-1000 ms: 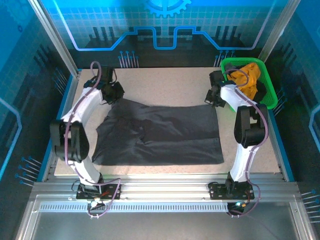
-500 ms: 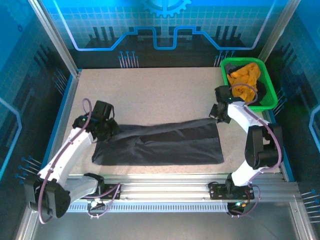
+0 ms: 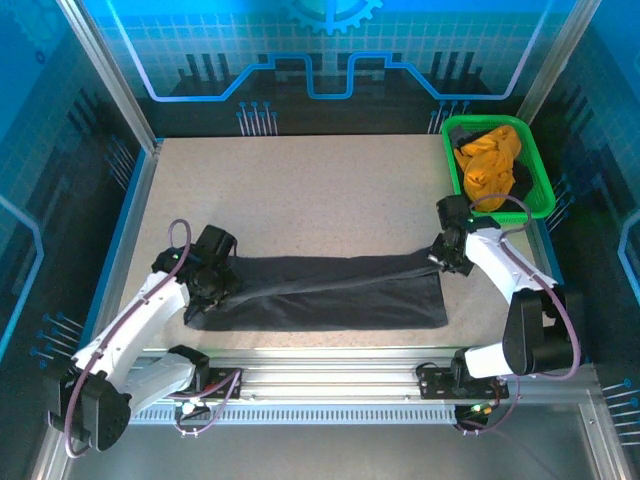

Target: Fold and stack the t-shirts

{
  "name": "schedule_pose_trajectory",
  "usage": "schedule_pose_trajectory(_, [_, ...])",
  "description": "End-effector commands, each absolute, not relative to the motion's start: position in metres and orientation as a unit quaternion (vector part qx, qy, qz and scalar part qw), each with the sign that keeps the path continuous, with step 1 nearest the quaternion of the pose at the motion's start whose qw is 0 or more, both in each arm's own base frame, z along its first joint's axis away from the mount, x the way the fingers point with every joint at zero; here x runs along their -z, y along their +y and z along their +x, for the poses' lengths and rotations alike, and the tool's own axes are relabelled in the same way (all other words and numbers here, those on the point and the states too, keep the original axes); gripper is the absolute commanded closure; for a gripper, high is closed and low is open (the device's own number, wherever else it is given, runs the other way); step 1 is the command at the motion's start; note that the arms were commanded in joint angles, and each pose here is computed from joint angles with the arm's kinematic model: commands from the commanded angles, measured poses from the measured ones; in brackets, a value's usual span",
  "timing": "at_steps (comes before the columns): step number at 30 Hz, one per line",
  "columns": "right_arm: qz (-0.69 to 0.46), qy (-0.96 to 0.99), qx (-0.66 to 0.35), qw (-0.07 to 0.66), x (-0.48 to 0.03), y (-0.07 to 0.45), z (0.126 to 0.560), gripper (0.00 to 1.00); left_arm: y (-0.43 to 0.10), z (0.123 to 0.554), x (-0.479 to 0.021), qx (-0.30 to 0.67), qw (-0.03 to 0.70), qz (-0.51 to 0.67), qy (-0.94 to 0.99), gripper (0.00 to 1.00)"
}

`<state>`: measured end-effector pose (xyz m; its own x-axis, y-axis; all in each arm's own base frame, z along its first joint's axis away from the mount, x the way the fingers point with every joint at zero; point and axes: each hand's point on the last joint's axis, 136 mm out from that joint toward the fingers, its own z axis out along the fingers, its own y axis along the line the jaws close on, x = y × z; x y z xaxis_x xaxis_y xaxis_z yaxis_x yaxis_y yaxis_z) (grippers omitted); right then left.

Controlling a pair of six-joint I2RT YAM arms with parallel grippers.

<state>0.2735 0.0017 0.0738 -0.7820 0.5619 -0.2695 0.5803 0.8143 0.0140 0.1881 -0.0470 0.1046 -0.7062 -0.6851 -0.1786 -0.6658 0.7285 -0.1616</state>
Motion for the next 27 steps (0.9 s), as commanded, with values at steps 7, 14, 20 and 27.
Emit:
schedule_pose_trajectory(7, [0.306, 0.948, 0.060, 0.057, -0.063, 0.012, 0.229, 1.00, -0.042, 0.169, -0.083, 0.009, 0.086, -0.370, 0.925, 1.00])
schedule_pose_trajectory(14, [0.302, 0.948, 0.096, 0.006, -0.055, 0.011, 0.200, 1.00, -0.040, 0.167, -0.076, -0.002, 0.083, -0.368, 0.926, 1.00])
schedule_pose_trajectory(20, [0.296, 0.947, 0.122, -0.017, -0.053, 0.005, 0.190, 1.00, -0.039, 0.164, -0.075, -0.009, 0.077, -0.364, 0.928, 1.00])
schedule_pose_trajectory(27, [0.296, 0.947, 0.123, -0.030, -0.043, 0.000, 0.197, 1.00, -0.038, 0.157, -0.070, -0.017, 0.061, -0.363, 0.929, 1.00])
